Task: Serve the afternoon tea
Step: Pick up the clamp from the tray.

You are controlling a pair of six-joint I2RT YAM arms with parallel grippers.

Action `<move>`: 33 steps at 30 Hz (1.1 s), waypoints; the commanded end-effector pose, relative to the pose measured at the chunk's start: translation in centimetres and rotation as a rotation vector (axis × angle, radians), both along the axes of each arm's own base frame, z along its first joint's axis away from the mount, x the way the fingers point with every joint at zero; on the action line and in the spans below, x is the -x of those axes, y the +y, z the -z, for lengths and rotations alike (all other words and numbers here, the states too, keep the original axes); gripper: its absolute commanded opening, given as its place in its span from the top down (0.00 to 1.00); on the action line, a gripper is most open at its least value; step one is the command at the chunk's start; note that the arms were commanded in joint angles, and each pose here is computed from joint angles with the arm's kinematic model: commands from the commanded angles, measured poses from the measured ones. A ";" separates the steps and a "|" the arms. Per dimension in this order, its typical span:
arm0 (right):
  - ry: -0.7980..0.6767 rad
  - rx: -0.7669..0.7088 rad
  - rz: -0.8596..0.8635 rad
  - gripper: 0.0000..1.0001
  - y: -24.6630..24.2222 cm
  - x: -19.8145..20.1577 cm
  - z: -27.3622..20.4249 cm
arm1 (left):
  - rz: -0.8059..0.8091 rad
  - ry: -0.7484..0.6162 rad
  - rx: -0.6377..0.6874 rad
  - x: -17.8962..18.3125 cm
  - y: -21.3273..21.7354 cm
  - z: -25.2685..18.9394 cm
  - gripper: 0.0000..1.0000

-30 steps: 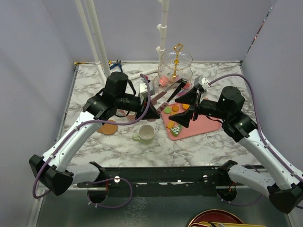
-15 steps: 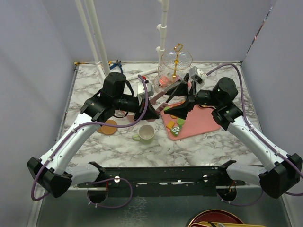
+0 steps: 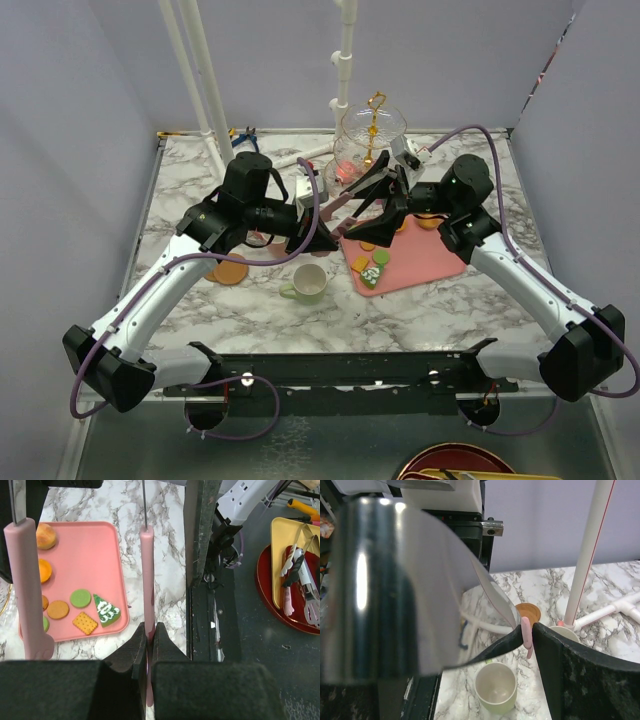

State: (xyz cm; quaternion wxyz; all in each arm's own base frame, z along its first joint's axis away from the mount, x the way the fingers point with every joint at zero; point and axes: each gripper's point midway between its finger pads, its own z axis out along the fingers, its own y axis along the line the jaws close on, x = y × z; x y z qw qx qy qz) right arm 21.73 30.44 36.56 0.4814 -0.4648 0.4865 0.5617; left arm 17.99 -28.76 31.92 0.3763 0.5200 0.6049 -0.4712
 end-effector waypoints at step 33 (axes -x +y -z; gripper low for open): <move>0.074 0.029 0.081 0.48 0.1 -1.4 1.2 | 0.033 -0.075 0.018 -0.2 -0.6 -1.6 1.00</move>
